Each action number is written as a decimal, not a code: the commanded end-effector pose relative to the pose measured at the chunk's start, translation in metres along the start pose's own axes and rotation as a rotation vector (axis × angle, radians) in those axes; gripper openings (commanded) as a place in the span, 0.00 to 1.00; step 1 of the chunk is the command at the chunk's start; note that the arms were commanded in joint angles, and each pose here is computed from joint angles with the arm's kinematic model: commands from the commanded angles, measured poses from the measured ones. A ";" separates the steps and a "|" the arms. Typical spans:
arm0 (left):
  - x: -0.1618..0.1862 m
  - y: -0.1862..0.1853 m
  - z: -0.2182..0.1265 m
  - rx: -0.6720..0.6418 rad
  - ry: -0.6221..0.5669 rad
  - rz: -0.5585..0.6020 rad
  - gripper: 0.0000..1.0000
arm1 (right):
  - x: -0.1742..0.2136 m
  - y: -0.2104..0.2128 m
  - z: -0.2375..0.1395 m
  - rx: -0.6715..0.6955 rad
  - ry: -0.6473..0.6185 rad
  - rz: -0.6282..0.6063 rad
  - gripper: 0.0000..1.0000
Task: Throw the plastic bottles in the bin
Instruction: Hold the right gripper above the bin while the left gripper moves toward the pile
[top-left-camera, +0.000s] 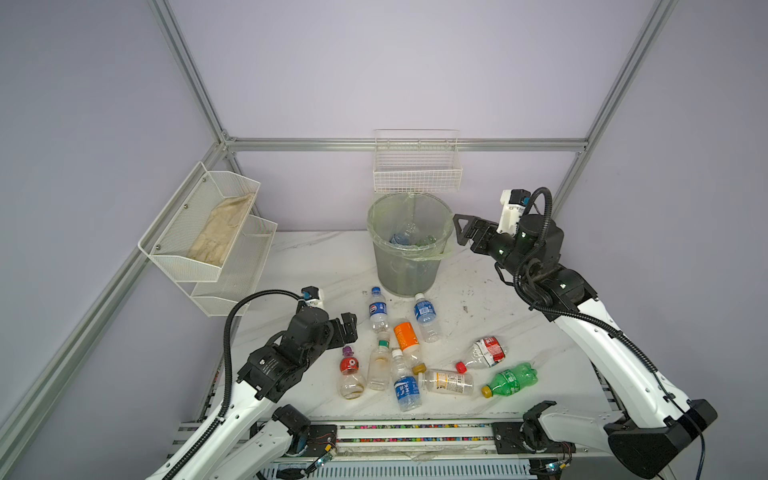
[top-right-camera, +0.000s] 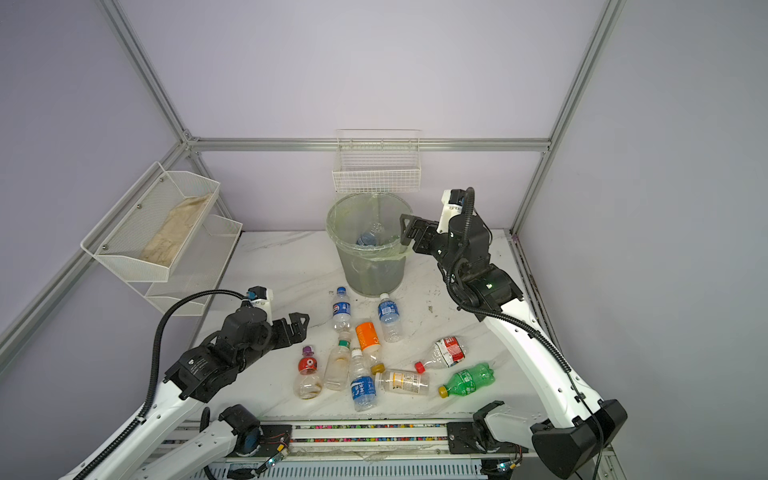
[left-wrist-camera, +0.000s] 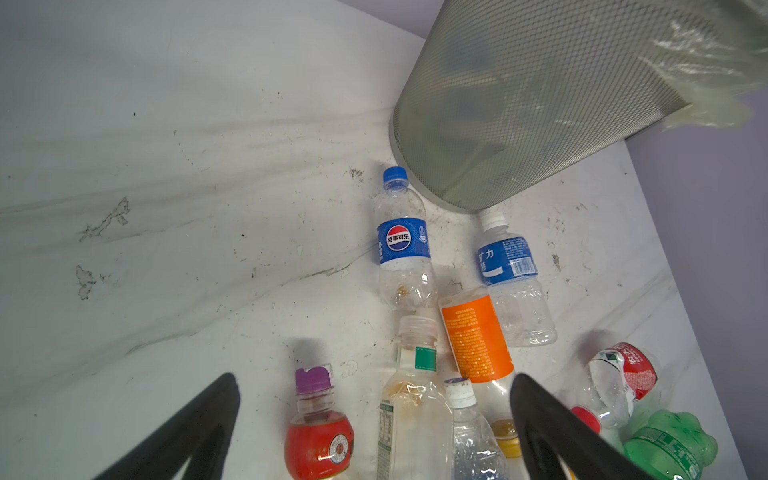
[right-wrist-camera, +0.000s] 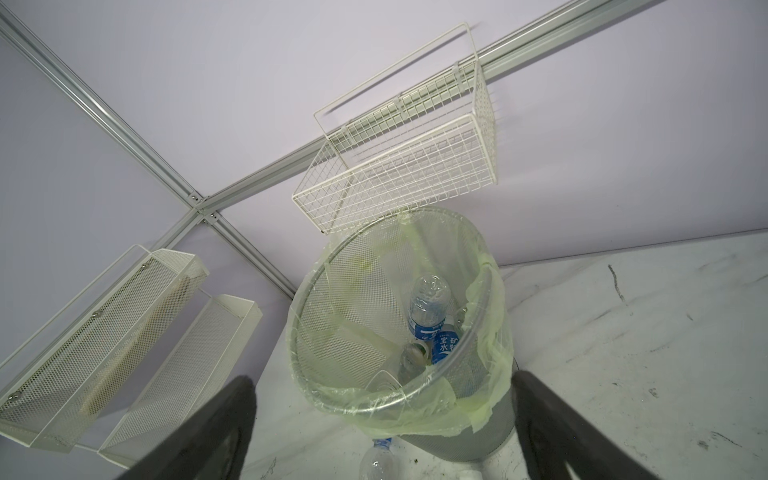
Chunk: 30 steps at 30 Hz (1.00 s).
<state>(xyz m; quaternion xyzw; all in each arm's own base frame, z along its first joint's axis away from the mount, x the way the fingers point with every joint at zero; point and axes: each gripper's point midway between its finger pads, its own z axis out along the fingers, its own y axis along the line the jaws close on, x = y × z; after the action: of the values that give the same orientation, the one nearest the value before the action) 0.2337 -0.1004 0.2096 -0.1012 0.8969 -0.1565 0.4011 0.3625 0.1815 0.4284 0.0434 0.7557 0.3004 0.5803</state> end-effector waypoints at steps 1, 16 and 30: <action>0.024 0.013 0.011 -0.047 0.071 -0.024 1.00 | 0.001 -0.004 -0.007 0.016 -0.004 0.010 0.97; 0.080 0.031 0.033 -0.102 0.253 -0.106 0.98 | 0.016 -0.017 -0.008 0.051 0.019 0.030 0.97; 0.120 0.042 0.040 -0.117 0.363 -0.143 0.97 | 0.033 -0.029 -0.010 0.081 0.046 0.044 0.97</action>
<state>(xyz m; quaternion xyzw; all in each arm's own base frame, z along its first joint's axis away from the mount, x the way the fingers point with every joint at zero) 0.1922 -0.1059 0.1026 -0.1510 0.9489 -0.1457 0.2355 0.3556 0.1731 0.3839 0.0657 0.7832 0.2843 0.5490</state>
